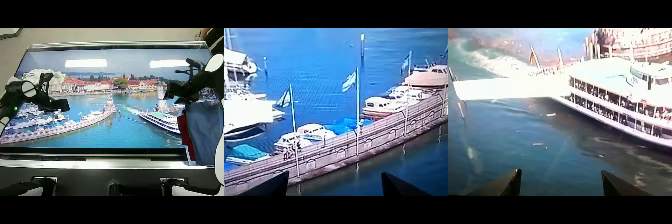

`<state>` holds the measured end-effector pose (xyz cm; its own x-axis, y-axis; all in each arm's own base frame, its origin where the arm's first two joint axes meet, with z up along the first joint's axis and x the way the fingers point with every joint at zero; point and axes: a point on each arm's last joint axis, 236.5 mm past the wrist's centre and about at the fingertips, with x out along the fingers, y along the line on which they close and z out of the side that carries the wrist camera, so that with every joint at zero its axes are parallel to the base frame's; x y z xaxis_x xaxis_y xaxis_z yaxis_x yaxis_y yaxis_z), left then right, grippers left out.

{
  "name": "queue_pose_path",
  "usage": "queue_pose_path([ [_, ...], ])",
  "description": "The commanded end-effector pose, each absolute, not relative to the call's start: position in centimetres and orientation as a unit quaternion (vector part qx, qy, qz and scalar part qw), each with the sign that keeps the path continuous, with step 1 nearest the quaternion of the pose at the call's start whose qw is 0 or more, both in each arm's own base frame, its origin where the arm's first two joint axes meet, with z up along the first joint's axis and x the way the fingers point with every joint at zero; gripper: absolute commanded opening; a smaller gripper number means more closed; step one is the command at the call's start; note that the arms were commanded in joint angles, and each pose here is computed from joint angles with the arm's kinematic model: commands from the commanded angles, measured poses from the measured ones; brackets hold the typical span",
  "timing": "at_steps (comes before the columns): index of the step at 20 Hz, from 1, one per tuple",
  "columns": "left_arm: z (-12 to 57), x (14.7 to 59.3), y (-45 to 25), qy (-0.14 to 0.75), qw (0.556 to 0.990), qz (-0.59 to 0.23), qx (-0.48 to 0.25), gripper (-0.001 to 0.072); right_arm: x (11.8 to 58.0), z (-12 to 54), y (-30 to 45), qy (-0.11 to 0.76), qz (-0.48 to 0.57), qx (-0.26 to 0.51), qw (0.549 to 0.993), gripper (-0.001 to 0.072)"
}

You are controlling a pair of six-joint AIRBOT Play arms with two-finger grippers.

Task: Fold the shirts.

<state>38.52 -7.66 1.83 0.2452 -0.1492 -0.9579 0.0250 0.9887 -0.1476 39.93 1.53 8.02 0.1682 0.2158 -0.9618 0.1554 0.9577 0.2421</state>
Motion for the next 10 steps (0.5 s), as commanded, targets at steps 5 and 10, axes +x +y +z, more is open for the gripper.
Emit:
queue_pose_path([
  [5, 0.53, 38.31, -8.27, 0.604, 0.792, -0.052, -0.072, 0.0709, 39.22, 7.09, 2.40, 0.667, 0.021, 0.135, 0.732, 0.0596],
  [10, 0.53, 38.30, -8.27, 0.604, 0.792, -0.052, -0.072, 0.0708, 39.22, 7.07, 2.41, 0.667, 0.022, 0.135, 0.732, 0.0596],
])
